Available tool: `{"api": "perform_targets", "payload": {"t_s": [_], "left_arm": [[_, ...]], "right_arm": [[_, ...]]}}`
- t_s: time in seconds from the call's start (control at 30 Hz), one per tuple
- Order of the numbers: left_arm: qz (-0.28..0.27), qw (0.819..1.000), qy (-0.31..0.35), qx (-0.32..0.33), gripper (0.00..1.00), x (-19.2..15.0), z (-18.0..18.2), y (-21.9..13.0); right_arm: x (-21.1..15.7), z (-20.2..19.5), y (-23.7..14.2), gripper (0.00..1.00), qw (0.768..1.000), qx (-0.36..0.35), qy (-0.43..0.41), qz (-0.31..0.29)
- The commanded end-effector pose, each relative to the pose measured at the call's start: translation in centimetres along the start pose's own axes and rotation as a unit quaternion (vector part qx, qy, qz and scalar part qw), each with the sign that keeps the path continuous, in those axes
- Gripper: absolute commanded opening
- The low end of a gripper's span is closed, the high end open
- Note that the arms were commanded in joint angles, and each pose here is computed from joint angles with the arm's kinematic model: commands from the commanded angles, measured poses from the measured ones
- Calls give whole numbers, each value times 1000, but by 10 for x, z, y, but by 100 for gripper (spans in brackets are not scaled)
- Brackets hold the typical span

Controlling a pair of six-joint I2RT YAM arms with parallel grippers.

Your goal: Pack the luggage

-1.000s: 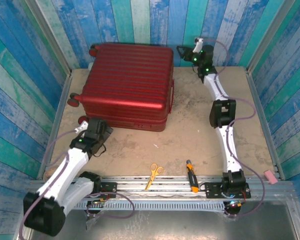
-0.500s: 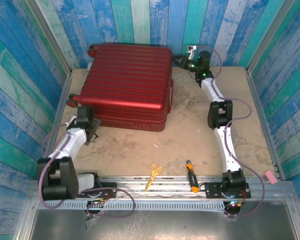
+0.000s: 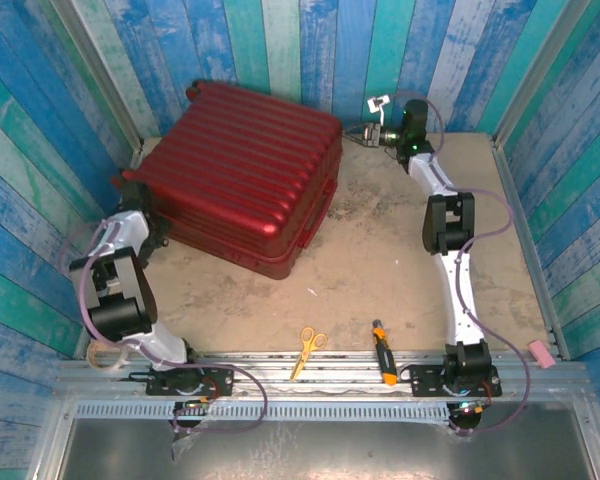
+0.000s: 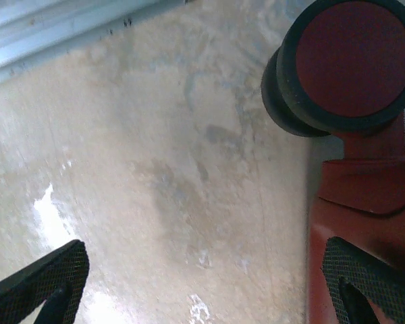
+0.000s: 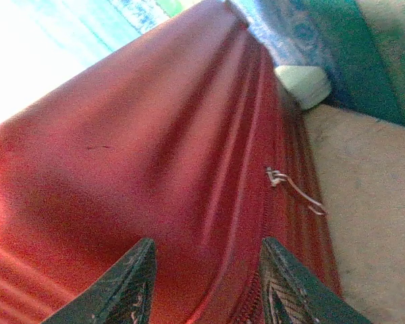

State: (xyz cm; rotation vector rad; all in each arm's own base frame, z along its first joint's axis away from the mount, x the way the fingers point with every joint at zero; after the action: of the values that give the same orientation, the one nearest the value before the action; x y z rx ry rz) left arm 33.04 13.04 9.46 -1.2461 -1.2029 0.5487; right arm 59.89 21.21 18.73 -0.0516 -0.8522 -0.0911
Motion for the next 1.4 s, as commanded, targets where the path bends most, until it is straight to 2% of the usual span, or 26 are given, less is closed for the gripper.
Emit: {"api": "perform_targets", "payload": {"t_s": [0.0,0.17,0.37,0.47,0.53,0.57,0.6,0.63,0.7,0.73,0.83,0.93,1.0,1.17,1.37], "left_arm": [[-38,965,80,-248,93,11,-160,-22],[-45,949,133,-282,93,29,-201,-27],[-38,934,150,-321,94,32,-228,-25],[-28,929,154,-334,95,30,-237,-22],[-29,927,160,-339,95,27,-242,-25],[-31,925,163,-341,95,25,-244,-27],[-35,924,168,-340,95,23,-246,-30],[-39,924,172,-340,95,22,-247,-32],[-45,925,174,-336,95,21,-246,-36],[-49,927,172,-331,95,21,-243,-36],[-66,932,166,-315,95,22,-228,-43],[-86,936,163,-301,94,22,-208,-54],[-98,937,161,-295,94,21,-192,-66],[-136,939,166,-270,93,16,-144,-96],[-193,930,173,-260,94,32,-101,-148]], "right_arm": [[-37,106,68,41,969,187,-87,137],[-53,129,69,40,961,204,-116,147],[-58,141,68,37,961,203,-117,146],[-52,142,67,32,967,188,-108,135],[-33,133,64,32,981,144,-88,94],[-22,126,61,37,989,113,-73,68],[-9,110,55,38,997,52,-42,38],[1,90,49,38,999,-39,-23,20],[15,70,35,45,979,-202,-23,18],[24,69,27,46,968,-251,-18,4],[43,74,-2,46,940,-339,-2,-51],[41,84,-32,45,899,-433,-33,-60],[33,93,-49,48,883,-463,-46,-56],[-14,129,-76,56,885,-461,-61,-7],[-81,183,-133,62,844,-535,-48,6]]}}
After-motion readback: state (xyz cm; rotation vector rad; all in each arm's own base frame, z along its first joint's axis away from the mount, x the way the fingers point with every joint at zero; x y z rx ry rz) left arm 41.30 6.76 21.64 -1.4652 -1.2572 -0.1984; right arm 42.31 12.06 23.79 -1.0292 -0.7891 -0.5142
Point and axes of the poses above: each hand's point on the last joint's axis, 136 mm out from that joint toward the fingers, its own y axis out along the fingers, its own z axis along the line the jaws close on, x = y × z, the point moved 3 cm from there along -y, back along the fingers, and after that the axes turned 1 degree about -y, right-handed, at the moved point
